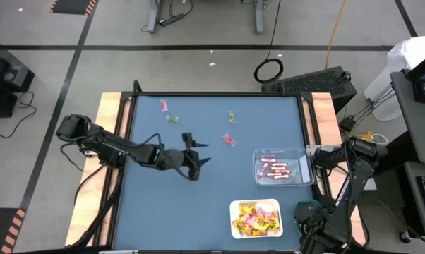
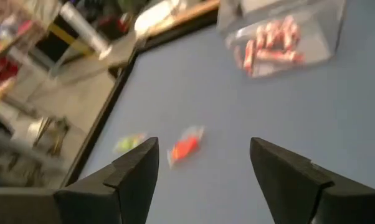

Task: Sort candy
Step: Put the red gummy into the blue bin

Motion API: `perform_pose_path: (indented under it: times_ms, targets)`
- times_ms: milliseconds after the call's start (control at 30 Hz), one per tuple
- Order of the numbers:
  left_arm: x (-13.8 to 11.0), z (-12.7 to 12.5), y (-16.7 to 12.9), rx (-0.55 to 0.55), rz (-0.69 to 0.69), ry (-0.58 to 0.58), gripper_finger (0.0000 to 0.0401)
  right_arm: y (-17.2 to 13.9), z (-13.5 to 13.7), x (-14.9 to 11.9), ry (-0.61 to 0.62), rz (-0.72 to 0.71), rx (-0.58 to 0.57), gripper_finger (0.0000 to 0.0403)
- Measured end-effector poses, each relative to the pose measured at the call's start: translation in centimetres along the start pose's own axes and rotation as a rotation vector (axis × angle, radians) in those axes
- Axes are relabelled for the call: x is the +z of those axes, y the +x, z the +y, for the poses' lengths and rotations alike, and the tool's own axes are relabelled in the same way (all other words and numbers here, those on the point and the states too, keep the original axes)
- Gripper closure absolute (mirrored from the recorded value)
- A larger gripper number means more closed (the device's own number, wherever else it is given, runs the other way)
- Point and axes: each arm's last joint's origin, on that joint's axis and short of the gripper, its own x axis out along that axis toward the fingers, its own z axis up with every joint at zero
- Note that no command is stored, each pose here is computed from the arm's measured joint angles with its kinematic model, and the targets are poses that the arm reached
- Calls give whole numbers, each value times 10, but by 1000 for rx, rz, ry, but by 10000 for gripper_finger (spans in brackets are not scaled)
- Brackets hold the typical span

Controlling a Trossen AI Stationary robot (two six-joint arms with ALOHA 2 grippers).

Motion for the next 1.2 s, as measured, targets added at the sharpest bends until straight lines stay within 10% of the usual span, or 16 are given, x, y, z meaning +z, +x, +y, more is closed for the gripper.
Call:
perform_pose_path:
  times_ms: [700, 833, 1200]
  targets:
    - [-64, 35, 92, -156, 9, -227, 145, -60, 6, 15, 59, -846, 266, 285]
    - [-63, 30, 90, -170, 19, -259, 145, -73, 3, 50, 155, -1040, 235, 285]
    - [-53, 5, 68, -245, 130, -343, 145, -98, -53, 206, 92, -850, -137, 284]
